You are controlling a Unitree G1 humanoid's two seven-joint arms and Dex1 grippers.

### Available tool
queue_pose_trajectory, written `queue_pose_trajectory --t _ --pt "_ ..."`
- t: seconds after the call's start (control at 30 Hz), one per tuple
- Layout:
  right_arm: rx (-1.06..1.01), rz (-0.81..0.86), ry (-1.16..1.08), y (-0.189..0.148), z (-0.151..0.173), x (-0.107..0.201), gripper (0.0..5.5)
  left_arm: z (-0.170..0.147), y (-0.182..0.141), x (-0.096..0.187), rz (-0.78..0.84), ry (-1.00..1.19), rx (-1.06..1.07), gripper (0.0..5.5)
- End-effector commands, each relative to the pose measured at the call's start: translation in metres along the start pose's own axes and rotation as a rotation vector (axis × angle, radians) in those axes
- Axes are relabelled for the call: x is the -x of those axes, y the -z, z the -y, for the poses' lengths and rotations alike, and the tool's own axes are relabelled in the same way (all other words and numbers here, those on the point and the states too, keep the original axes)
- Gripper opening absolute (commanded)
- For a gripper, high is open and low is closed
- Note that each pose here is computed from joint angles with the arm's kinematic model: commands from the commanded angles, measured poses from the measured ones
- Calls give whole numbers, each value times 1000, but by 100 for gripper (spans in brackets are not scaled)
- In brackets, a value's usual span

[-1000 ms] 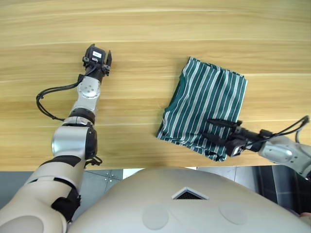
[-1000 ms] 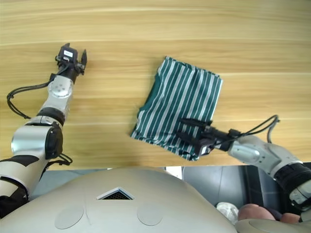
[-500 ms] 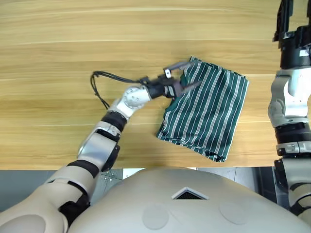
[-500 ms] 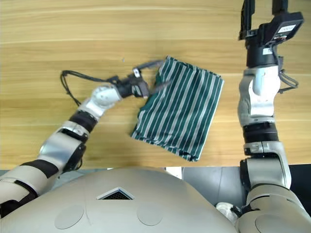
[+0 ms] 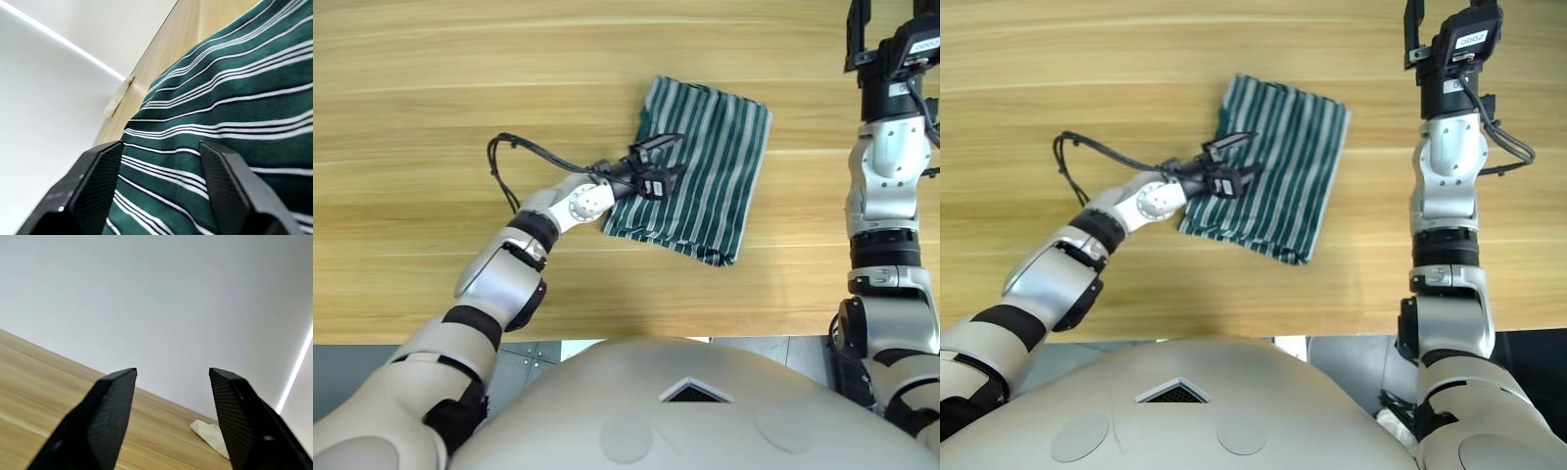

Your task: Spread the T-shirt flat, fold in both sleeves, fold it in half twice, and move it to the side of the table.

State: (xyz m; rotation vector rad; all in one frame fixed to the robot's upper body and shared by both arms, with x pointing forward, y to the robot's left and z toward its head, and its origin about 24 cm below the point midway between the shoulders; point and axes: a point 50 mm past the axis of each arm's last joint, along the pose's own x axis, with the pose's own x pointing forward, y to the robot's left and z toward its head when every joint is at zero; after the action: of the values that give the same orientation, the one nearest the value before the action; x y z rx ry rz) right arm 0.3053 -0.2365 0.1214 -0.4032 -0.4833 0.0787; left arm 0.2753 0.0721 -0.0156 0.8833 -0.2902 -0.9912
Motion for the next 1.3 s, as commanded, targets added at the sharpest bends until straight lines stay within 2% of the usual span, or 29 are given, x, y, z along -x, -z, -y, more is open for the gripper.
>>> queue_pose_trajectory --t 0.03,0.17,0.4,0.47,0.53,0.6,0.67,0.73,0.8,0.87,0.9,0.93,1.03,1.17,1.3 --pt "80 -47 -61 7 -2 8 273 74 38 74 -291 167 161 288" --pt "161 -76 -139 15 -11 16 273 84 15 71 -184 63 253 288" --pt "197 -65 -147 16 -13 16 273 46 -6 73 -60 -172 214 288" --pt "226 -23 -137 13 -9 19 273 17 -17 75 9 -309 174 288" --pt "286 11 -155 9 -1 28 273 -37 -25 92 74 -553 84 288" --pt "405 18 -278 9 6 53 273 -87 -30 131 99 -777 -11 288" --pt "557 -39 -456 18 9 83 273 -102 -33 161 75 -793 -80 288" --pt "689 -167 -667 36 4 127 273 -91 -27 187 -62 -645 -131 288" --pt "748 -268 -885 45 -5 174 273 -59 0 219 -349 -365 -145 288" --pt "770 -305 -1001 37 -9 196 273 -33 18 246 -556 -92 -170 288" --pt "785 -315 -1080 31 -9 202 273 -24 20 250 -591 21 -175 288" --pt "791 -293 -1153 23 -13 203 273 -8 17 250 -587 154 -141 288" --pt "735 -214 -1301 6 -35 205 273 30 -15 228 -386 446 -17 288" --pt "712 -217 -1412 0 -41 211 273 47 -24 218 -289 615 15 288" --pt "656 -231 -1481 -5 -44 224 273 57 -36 199 -159 644 48 288"
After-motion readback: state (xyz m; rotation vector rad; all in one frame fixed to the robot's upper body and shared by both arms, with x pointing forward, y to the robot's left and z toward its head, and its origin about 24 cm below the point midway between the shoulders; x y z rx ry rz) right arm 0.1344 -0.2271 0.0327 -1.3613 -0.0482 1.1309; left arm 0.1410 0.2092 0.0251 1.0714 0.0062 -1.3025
